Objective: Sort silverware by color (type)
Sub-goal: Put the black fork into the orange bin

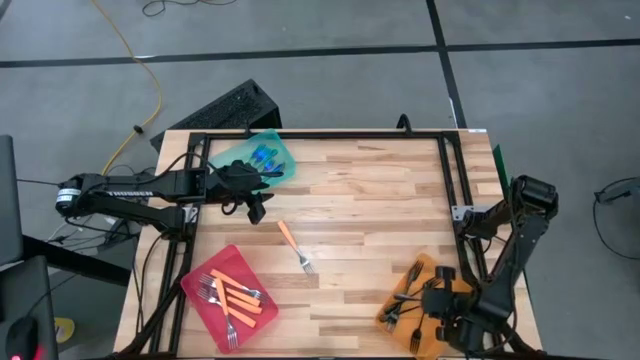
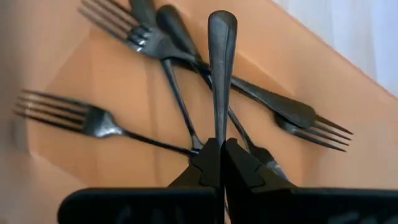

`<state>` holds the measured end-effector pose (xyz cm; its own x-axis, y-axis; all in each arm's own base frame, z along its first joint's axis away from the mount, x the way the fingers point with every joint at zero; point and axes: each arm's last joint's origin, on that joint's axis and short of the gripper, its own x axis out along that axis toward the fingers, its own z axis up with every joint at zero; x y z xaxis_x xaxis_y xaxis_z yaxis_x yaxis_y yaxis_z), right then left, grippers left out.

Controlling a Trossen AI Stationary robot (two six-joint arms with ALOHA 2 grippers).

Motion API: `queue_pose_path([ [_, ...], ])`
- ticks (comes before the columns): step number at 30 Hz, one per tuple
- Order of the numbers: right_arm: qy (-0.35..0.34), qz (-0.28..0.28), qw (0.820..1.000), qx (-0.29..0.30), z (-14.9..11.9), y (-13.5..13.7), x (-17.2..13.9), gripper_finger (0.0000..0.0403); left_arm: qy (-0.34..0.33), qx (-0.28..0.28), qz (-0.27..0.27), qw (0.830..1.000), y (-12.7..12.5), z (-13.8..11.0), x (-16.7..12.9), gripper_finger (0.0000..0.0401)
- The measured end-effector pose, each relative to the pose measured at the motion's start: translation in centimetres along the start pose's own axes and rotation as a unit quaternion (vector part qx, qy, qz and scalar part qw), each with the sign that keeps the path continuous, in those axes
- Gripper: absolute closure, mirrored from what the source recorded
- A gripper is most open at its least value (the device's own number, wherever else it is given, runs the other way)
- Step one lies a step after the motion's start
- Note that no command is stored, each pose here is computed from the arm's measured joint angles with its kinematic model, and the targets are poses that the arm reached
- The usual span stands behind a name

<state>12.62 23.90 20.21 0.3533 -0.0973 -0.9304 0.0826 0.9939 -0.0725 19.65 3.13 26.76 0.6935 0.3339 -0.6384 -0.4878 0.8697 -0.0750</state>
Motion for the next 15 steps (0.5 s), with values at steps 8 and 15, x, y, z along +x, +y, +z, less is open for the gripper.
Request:
queue_pose_path([
  [8, 0.032, 0.026, 0.998, -0.04, 1.4, -0.2, 0.7, 0.0379, 0.0, -0.004, 0.0, 1.0, 0.0, 0.0, 0.0, 0.0262],
  [15, 0.081, 0.02, 0.992, -0.09, 1.7, 0.3, 3.0, 0.0378, 0.0, -0.004, 0.0, 1.0, 0.0, 0.0, 0.0, 0.0262],
])
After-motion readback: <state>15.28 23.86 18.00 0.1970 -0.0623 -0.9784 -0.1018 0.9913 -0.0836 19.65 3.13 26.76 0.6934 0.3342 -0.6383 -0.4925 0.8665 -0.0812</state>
